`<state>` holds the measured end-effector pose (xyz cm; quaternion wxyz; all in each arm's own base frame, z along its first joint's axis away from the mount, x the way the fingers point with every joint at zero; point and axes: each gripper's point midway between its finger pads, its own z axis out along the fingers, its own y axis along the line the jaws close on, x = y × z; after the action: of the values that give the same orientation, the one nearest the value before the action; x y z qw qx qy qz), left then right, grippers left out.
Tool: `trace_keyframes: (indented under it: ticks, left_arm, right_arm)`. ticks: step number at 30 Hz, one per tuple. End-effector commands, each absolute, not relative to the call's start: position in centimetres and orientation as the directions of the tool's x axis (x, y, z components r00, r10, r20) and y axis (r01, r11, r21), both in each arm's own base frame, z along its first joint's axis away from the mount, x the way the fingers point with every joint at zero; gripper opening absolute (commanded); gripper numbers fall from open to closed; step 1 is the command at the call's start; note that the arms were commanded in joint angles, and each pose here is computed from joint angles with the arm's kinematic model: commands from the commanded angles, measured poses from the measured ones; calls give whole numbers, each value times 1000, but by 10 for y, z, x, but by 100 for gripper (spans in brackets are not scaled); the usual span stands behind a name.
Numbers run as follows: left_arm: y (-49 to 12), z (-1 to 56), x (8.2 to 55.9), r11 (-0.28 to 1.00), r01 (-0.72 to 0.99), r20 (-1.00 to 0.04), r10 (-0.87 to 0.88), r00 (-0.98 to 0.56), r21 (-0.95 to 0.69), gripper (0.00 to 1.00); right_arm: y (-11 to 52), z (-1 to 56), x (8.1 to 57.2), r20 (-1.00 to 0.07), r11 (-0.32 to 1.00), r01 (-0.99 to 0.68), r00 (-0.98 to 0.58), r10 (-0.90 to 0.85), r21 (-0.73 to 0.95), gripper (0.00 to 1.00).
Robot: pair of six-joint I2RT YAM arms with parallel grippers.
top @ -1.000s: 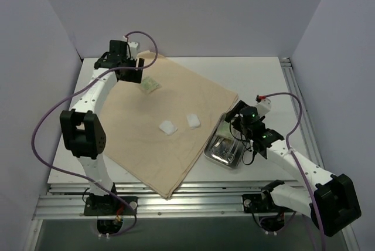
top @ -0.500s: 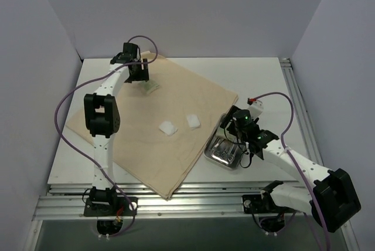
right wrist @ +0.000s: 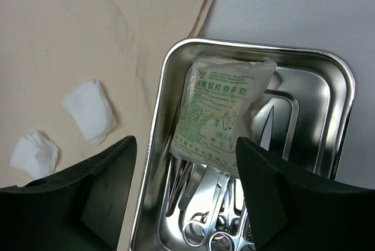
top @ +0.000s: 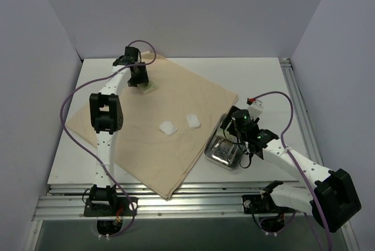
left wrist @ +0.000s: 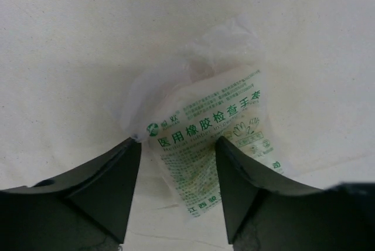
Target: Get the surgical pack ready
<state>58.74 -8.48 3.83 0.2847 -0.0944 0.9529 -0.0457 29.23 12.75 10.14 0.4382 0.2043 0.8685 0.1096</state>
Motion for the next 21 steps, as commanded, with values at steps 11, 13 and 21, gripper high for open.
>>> trace_keyframes:
  ticks: [11, 13, 21]
  left_arm:
    - [-88, 98, 585, 979, -88, -632, -185, -752, -182, 8]
    - [-86, 118, 582, 984, -65, -663, -160, -731, -166, 2]
    - [-116, 146, 517, 970, 184, -679, 30, -734, -157, 2]
  right_arm:
    - [123, 137, 298, -765, 909, 240, -490, 417, 342, 64]
    - [132, 149, 301, -778, 926, 171, -503, 377, 338, 64]
    - [189, 220, 308, -833, 897, -176, -476, 283, 406, 73]
